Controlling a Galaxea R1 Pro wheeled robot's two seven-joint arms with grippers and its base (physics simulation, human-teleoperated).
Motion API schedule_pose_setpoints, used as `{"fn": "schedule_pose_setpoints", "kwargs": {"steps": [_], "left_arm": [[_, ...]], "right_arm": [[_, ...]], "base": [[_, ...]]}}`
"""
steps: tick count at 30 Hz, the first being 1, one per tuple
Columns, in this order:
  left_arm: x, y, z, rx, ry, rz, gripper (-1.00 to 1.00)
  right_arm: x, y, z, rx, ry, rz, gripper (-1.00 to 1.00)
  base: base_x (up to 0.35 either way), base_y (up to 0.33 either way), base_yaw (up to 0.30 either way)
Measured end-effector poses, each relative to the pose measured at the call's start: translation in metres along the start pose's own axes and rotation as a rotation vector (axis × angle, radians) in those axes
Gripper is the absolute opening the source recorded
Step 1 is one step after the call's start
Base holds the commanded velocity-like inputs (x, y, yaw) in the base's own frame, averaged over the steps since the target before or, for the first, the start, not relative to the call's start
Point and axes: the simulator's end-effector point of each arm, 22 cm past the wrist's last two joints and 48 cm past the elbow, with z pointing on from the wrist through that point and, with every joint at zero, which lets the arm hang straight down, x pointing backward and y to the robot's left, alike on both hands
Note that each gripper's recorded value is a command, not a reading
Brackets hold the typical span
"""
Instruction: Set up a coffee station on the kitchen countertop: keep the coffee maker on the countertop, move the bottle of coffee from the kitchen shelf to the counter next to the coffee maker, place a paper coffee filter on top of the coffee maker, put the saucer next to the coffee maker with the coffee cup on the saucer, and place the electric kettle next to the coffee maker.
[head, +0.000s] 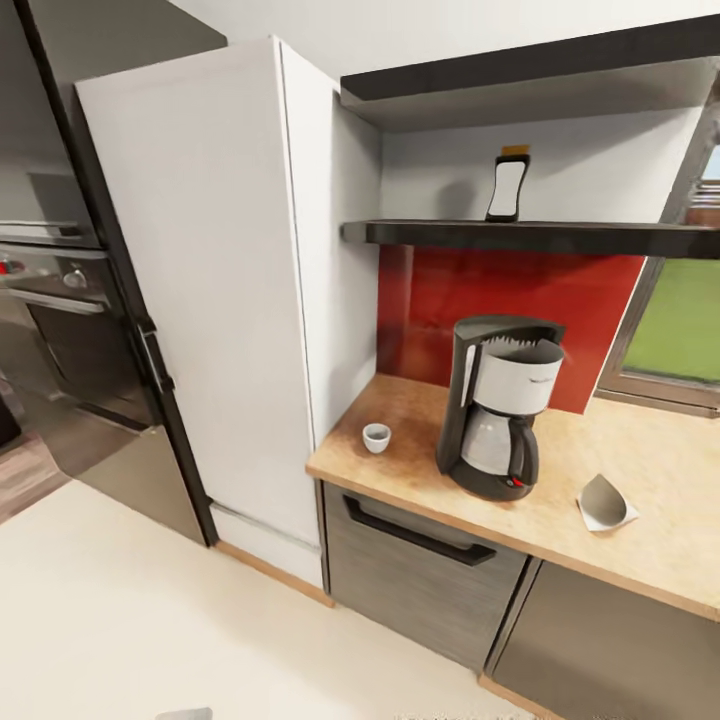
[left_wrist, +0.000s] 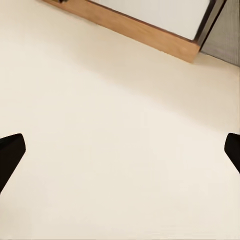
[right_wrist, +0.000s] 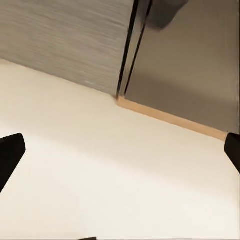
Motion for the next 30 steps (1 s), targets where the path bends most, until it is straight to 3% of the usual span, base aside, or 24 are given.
{"fn": "schedule_pose_setpoints", "kwargs": {"steps": [2, 6, 9, 11, 15, 18, 22, 28, 30], "left_arm": [[0.001, 0.004, 0.0, -0.003, 0.005, 0.005, 1.0], [0.014, 0.038, -0.003, -0.039, 0.034, 0.037, 1.0], [0.061, 0.053, -0.018, -0.053, 0.125, 0.056, 1.0], [0.114, 0.059, -0.039, -0.056, 0.229, 0.067, 1.0], [0.174, 0.065, -0.072, -0.059, 0.344, 0.076, 1.0], [0.194, 0.065, -0.084, -0.06, 0.393, 0.077, 1.0], [0.224, 0.068, -0.1, -0.071, 0.524, 0.076, 1.0], [0.235, 0.077, -0.108, -0.116, 0.582, 0.088, 1.0], [0.235, 0.086, -0.11, -0.164, 0.586, 0.101, 1.0]], "right_arm": [[0.0, 0.0, 0.0, 0.001, 0.0, 0.001, 1.0], [0.0, 0.0, 0.0, 0.0, 0.0, 0.0, 1.0], [0.0, 0.0, 0.0, -0.001, 0.001, 0.0, 1.0], [0.0, 0.0, 0.0, -0.001, 0.0, 0.0, 1.0], [0.0, 0.001, 0.0, -0.003, 0.0, 0.0, 1.0], [-0.001, 0.002, 0.0, -0.006, -0.001, 0.001, 1.0], [0.0, 0.004, 0.0, -0.009, 0.0, 0.002, 1.0], [0.0, 0.004, 0.0, -0.01, 0.0, 0.002, 1.0], [0.0, 0.004, 0.0, -0.01, 0.001, 0.002, 1.0]], "base": [[0.0, 0.0, -0.263], [0.0, 0.0, -0.263], [0.0, 0.0, -0.263], [0.0, 0.0, -0.263], [0.0, 0.0, -0.263], [0.0, 0.0, -0.263], [0.0, 0.0, -0.263], [0.0, 0.0, -0.263], [0.0, 0.0, -0.263]]}}
